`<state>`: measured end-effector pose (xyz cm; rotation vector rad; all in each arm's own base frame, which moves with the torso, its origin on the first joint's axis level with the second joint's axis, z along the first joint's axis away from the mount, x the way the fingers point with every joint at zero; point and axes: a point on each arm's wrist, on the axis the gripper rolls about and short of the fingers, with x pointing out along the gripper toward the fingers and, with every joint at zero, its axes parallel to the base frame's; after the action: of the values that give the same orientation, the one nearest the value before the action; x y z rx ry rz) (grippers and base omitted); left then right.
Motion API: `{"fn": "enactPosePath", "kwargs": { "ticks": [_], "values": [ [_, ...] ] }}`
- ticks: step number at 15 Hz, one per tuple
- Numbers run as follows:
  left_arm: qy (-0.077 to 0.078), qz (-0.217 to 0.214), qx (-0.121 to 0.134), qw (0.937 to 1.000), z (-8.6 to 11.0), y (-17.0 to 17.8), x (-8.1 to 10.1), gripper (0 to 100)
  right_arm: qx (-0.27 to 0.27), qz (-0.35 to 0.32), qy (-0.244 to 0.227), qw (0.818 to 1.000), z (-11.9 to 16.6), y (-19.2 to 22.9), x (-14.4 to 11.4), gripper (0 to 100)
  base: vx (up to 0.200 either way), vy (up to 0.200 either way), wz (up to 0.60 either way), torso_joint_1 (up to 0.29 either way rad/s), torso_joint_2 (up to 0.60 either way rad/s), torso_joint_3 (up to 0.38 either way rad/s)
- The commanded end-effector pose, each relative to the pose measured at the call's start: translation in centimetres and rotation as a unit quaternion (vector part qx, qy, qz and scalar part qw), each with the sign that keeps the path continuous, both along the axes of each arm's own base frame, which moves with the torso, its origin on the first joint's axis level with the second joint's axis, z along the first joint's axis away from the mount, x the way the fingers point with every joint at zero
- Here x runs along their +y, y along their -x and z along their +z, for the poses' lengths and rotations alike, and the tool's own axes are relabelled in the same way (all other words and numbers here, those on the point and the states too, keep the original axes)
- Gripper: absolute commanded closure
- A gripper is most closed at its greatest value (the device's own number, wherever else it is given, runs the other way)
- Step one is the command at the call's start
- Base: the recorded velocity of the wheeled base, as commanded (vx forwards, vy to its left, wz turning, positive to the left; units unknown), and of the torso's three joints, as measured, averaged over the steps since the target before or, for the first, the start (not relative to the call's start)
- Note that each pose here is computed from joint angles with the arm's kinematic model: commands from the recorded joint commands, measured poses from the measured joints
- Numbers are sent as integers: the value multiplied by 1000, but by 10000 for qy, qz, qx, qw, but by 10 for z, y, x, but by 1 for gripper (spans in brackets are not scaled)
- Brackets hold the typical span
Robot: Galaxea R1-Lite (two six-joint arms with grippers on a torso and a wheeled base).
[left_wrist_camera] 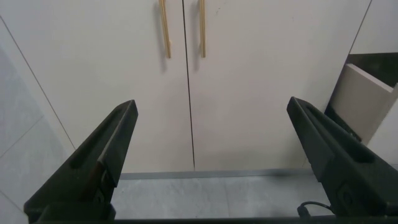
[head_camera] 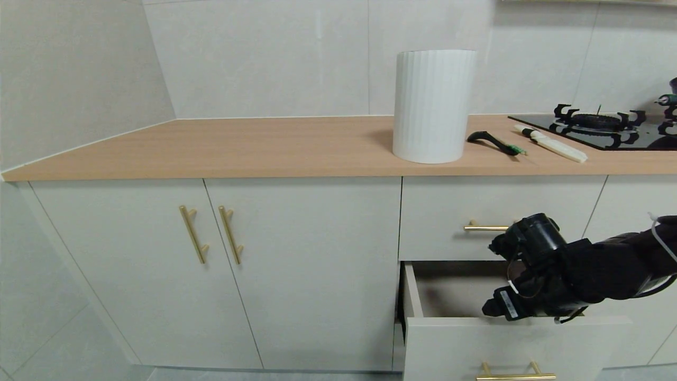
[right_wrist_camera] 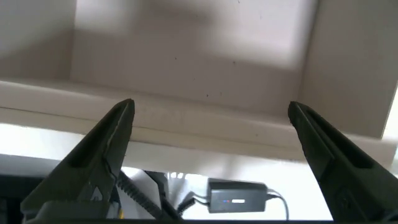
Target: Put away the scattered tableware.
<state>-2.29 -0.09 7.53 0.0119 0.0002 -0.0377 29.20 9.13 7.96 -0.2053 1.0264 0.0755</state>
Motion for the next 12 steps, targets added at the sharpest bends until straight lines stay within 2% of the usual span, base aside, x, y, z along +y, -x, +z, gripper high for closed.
{"fn": "enactPosePath", "kwargs": {
  "ticks": [1,8,12],
  "values": [
    [-2,4,5,10000,0,0,0,0,80,137,81,9998,5,8,1,0,0,0,0,0,0,0],
    [-2,4,5,10000,0,0,0,0,1030,758,803,9885,10,47,9,0,0,0,0,0,0,0],
    [-2,4,5,10000,0,0,0,0,1690,1240,1172,9707,19,72,8,0,0,0,0,0,0,0]
  ]
}}
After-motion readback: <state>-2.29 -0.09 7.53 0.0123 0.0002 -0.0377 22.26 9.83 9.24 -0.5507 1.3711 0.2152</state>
